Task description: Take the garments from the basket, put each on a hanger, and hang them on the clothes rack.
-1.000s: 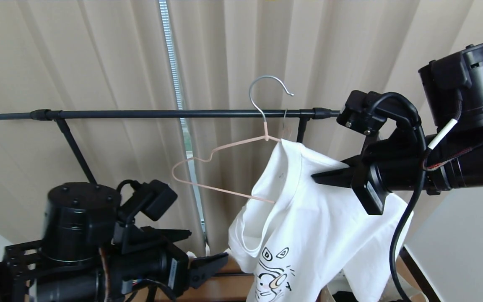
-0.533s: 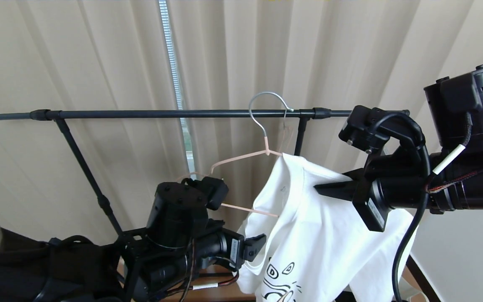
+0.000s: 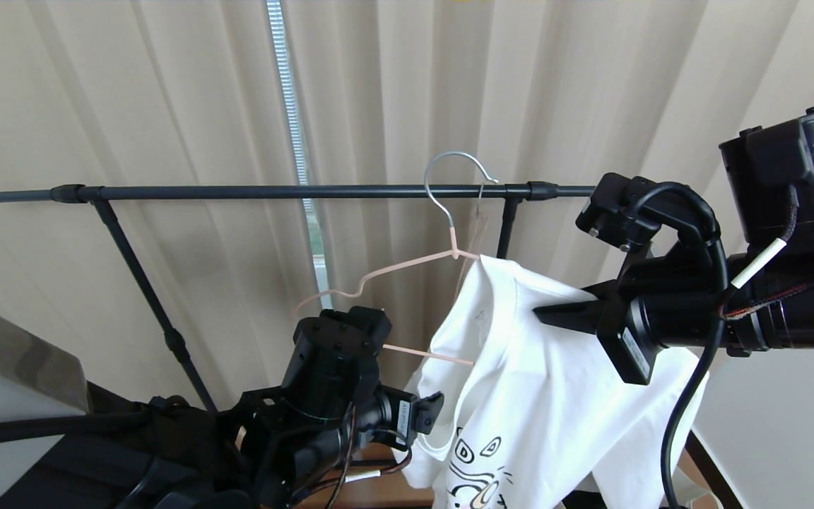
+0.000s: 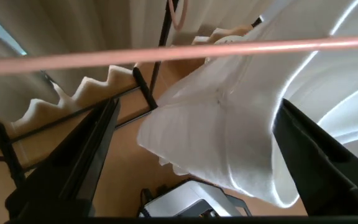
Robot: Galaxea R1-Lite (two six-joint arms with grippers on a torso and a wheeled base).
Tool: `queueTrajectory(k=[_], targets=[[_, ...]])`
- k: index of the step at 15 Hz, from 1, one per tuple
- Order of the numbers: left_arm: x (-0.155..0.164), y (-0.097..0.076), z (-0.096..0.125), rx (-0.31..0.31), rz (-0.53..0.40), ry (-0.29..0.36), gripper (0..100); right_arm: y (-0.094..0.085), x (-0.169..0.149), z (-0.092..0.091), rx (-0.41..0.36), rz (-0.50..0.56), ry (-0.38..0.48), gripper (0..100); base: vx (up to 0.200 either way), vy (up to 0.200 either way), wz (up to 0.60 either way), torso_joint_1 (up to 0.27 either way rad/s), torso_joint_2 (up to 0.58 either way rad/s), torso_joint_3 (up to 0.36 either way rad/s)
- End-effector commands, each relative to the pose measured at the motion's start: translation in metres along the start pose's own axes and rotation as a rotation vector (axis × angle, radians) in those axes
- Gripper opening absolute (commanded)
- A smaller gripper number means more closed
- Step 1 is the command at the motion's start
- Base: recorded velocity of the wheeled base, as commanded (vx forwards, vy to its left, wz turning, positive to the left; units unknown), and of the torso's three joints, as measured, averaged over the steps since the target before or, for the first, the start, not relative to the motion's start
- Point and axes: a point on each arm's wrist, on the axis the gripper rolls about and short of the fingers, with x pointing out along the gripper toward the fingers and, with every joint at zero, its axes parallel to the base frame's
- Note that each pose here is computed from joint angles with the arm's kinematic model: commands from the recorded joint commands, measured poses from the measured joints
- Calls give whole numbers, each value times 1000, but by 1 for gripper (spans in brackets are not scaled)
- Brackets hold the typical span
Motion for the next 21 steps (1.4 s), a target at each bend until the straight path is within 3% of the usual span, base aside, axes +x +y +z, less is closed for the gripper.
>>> queueTrajectory(k=[1,6,7,12,16,21], targets=[[-1,2,-8,6,16,27,100,-3,2,-1,6,-6,6,0,0,0,0,0,0,0],[-4,4,-18,10,25,4,100,-9,3,-1,19,-27,9,0,0,0,0,0,0,0],[-5,4,-19,11,28,3,0,-10,2,-2,21,-30,10,0,0,0,0,0,0,0],[-8,7,-16,6,65,-19,0,-15,8,-5,32,-46,12,0,0,0,0,0,0,0],[-7,27,-4,-39,111,-80,0,-17,8,-9,39,-44,24,0,0,0,0,0,0,0],[-6,46,1,-73,164,-98,0,-15,8,-13,40,-42,33,0,0,0,0,0,0,0]])
